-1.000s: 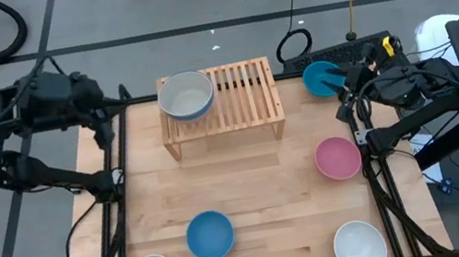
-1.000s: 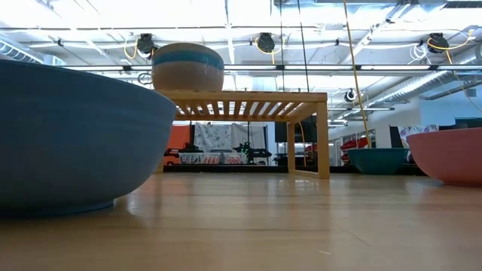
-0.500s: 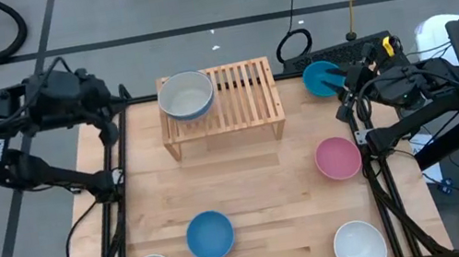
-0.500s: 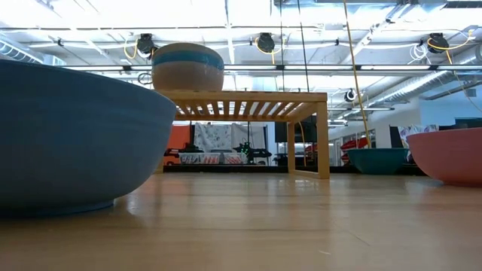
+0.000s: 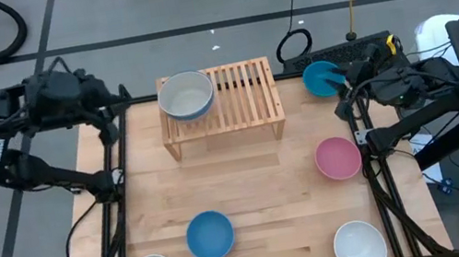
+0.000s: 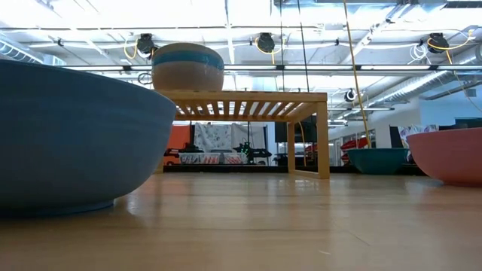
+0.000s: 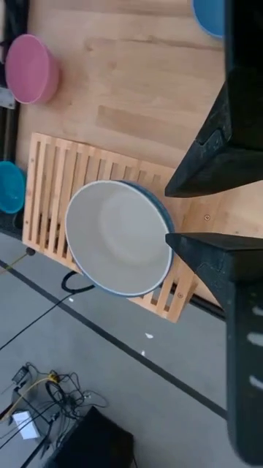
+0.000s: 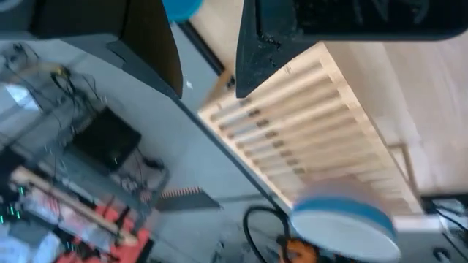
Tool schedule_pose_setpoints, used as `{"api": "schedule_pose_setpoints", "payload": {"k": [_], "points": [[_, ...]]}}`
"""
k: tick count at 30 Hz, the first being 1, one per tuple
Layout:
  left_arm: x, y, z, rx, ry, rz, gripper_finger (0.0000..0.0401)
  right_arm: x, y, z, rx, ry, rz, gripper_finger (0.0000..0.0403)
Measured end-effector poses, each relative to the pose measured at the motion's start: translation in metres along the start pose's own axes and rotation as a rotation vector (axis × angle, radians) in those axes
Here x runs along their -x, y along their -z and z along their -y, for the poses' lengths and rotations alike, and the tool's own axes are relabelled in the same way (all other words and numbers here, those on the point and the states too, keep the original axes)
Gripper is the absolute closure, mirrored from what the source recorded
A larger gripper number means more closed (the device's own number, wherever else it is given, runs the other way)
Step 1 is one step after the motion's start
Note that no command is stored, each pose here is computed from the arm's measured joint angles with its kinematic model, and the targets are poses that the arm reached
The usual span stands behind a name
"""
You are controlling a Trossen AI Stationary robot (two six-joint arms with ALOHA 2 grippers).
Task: Place and stack bowls onto a shelf
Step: Stack the top blue bowl on top of the gray bowl on the shelf
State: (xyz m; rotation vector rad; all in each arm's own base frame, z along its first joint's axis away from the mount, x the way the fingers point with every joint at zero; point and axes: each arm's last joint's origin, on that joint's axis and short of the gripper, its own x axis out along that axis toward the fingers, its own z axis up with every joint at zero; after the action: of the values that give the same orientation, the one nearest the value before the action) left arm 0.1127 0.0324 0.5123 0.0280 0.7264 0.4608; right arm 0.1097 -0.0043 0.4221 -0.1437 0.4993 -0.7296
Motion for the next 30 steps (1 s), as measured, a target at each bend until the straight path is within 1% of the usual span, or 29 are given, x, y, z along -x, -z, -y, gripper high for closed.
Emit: {"api": "schedule_pose_setpoints", "payload": {"k": [8, 12, 16, 20, 24, 27, 30], "points": [[0.033, 0.020, -0.009, 0.152, 0.004, 0.090, 0.0306, -0.003, 0.017, 0.009, -0.019, 0.084, -0.152, 0.0282], [0.045, 0.029, -0.012, 0.211, 0.010, 0.125, 0.0306, -0.004, 0.023, 0.014, -0.076, 0.133, -0.205, 0.0282], [0.055, 0.036, -0.015, 0.240, 0.014, 0.155, 0.0306, -0.004, 0.028, 0.019, -0.161, 0.195, -0.249, 0.0282], [0.066, 0.046, -0.018, 0.249, 0.017, 0.189, 0.0306, -0.006, 0.031, 0.022, -0.190, 0.236, -0.289, 0.0282], [0.076, 0.054, -0.021, 0.260, 0.020, 0.217, 0.0306, -0.010, 0.033, 0.022, -0.238, 0.211, -0.363, 0.0282], [0.080, 0.057, -0.022, 0.263, 0.021, 0.230, 0.0306, -0.013, 0.034, 0.022, -0.308, 0.199, -0.402, 0.0282], [0.082, 0.059, -0.022, 0.248, 0.020, 0.237, 0.0306, -0.016, 0.034, 0.023, -0.372, 0.215, -0.428, 0.0282]]}}
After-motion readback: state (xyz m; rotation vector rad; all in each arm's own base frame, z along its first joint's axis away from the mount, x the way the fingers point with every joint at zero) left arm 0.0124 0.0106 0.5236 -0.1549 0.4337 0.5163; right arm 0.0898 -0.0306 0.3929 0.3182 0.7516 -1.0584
